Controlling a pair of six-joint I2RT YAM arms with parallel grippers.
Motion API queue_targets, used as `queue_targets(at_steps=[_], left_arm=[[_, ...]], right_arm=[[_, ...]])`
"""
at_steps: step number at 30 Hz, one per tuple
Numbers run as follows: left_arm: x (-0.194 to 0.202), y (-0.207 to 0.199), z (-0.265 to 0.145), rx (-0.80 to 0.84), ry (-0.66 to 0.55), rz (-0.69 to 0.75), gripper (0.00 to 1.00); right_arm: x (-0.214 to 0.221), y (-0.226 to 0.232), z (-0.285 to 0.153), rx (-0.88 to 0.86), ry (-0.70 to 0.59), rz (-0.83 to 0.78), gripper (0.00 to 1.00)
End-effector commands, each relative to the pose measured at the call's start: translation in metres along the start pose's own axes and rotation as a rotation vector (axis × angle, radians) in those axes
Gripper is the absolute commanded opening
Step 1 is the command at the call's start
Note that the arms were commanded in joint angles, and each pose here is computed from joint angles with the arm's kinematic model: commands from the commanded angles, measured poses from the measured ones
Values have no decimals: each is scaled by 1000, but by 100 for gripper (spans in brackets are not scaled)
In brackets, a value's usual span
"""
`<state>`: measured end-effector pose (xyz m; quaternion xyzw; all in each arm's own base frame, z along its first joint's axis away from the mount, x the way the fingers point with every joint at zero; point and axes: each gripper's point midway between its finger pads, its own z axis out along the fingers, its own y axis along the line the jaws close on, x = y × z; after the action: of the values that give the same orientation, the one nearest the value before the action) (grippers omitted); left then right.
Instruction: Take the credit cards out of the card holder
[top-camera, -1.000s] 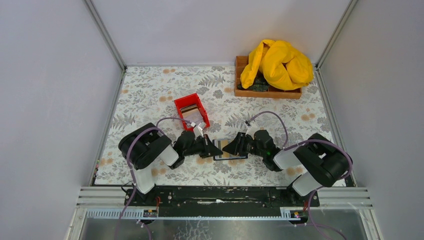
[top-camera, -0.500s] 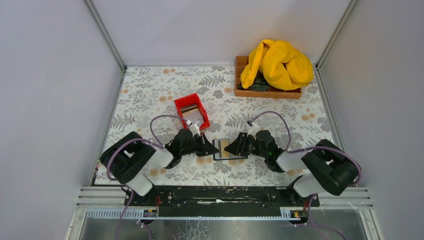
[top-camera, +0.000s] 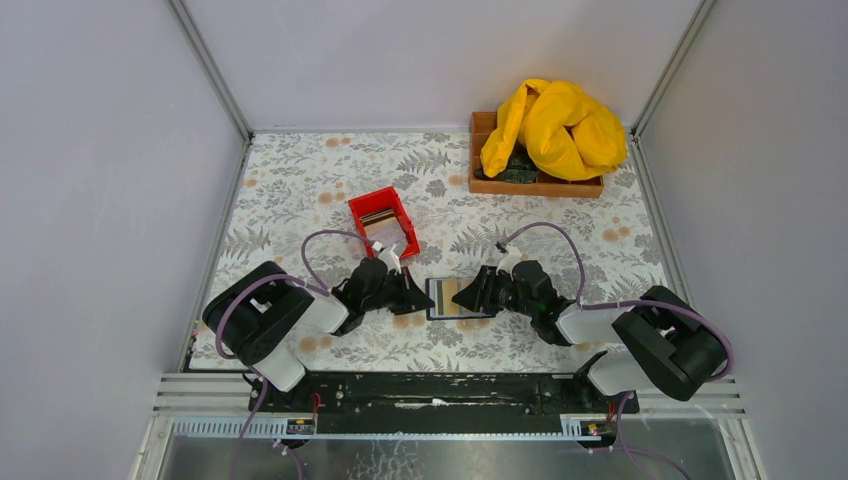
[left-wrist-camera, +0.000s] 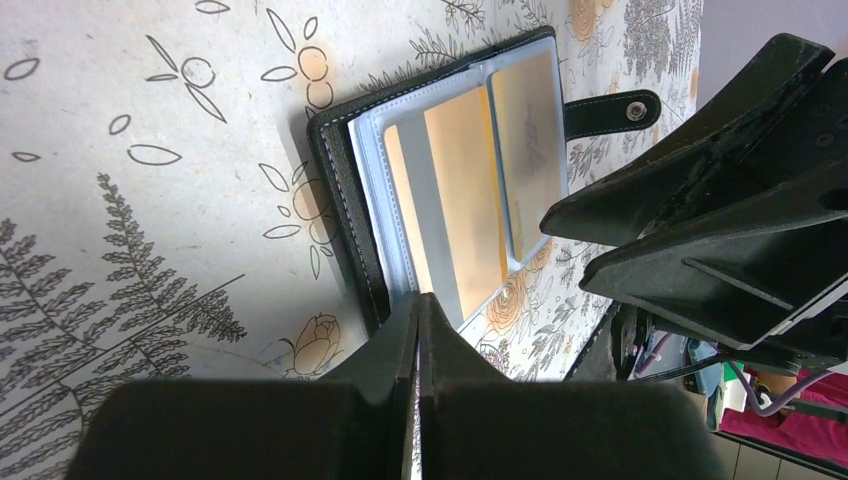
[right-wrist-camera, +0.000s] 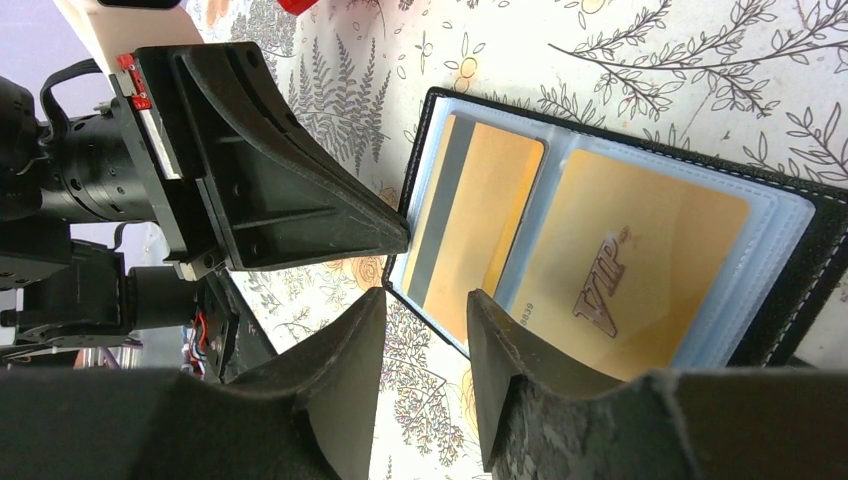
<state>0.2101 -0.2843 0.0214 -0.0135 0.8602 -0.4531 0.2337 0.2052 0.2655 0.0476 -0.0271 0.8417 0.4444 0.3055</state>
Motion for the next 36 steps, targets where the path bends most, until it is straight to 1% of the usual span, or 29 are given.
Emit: queue_targets(at_steps=[1,8,13,24,26,31,36], left_arm=[[-7,6,4,-23,-20,22,0],[-4,10,5,-30,-11,20,0],[0,12,8,-22,1,13,0],[0,9,10,-6,8,7,0],[0,9,11,-5,8,6,0],[1,10,10,-3,11,4,0],[2,11,8,-8,7,6,0]], right_arm=[[-10,0,3,2,-34,-25,43],[-7,-9,9,30,-30,-18,44],[-7,-11,12,42,-23,-12,49],[-6,-12,17,45,3,-27,49],[-6,-8,17,20,2,-19,49],[-6,12,15,-115,-2,42,49],[-7,23,14,-199,-6,86,48]])
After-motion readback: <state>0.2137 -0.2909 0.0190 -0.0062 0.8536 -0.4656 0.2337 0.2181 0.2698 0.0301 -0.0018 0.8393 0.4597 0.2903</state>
